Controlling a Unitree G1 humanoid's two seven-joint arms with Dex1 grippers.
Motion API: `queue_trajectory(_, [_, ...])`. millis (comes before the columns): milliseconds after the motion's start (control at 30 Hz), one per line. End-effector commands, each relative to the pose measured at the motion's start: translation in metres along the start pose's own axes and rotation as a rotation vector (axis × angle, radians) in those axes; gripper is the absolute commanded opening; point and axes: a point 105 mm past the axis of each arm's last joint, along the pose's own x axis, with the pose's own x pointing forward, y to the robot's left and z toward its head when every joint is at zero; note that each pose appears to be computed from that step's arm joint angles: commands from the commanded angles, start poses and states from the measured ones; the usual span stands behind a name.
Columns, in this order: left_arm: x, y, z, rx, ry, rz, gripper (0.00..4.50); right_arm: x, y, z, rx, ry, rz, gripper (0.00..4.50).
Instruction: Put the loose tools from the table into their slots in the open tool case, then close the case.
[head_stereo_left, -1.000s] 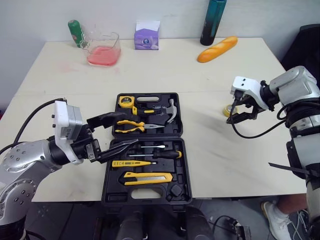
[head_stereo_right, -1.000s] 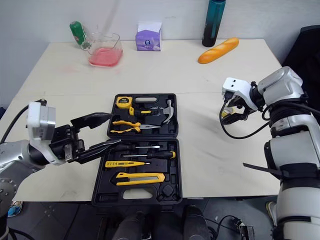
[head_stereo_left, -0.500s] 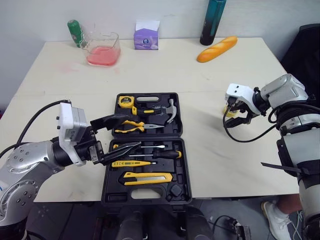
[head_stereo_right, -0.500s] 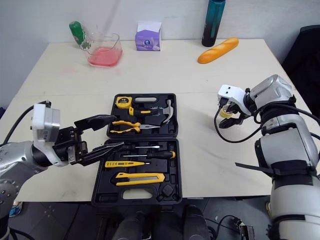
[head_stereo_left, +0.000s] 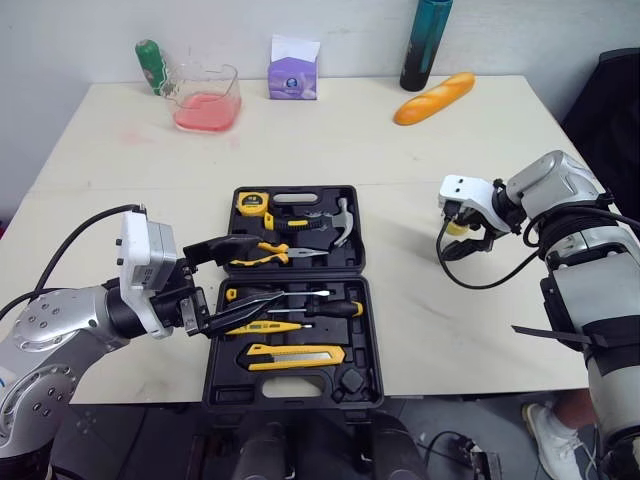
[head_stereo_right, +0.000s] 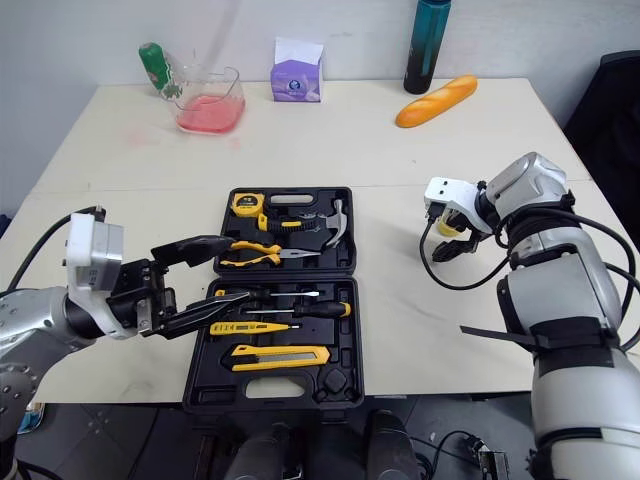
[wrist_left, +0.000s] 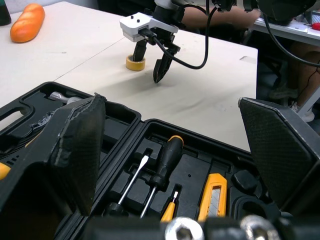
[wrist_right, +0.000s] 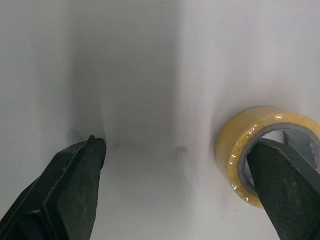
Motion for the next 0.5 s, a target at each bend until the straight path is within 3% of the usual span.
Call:
queue_trajectory(33, [0.0,-0.006,0.007,0.052,0.007,-0.029,4.5,-0.006,-0.004,0.0,-0.026,0.022,-0.022,3.14])
queue_trajectory(233, [-0.005,-0.013,0.002,0.062,0.057,-0.098,4.5,-0.01,-0.01,-0.001,-0.052,0.003,-0.068,0.24])
queue_trajectory(267, [-0.006,-0.014,-0.001,0.049,0.063,-0.111,4.5,-0.012,-0.01,-0.001,-0.055,-0.001,-0.063,0.05])
queue_trajectory(467, [-0.003,-0.016,-0.004,0.028,0.085,-0.175,4.5,-0.025,-0.012,0.011,-0.107,-0.062,-0.06,0.05])
queue_trajectory(500, [-0.001,-0.011,-0.002,0.088,0.081,-0.149,4.5,-0.028,-0.011,0.012,-0.123,-0.061,-0.052,0.05])
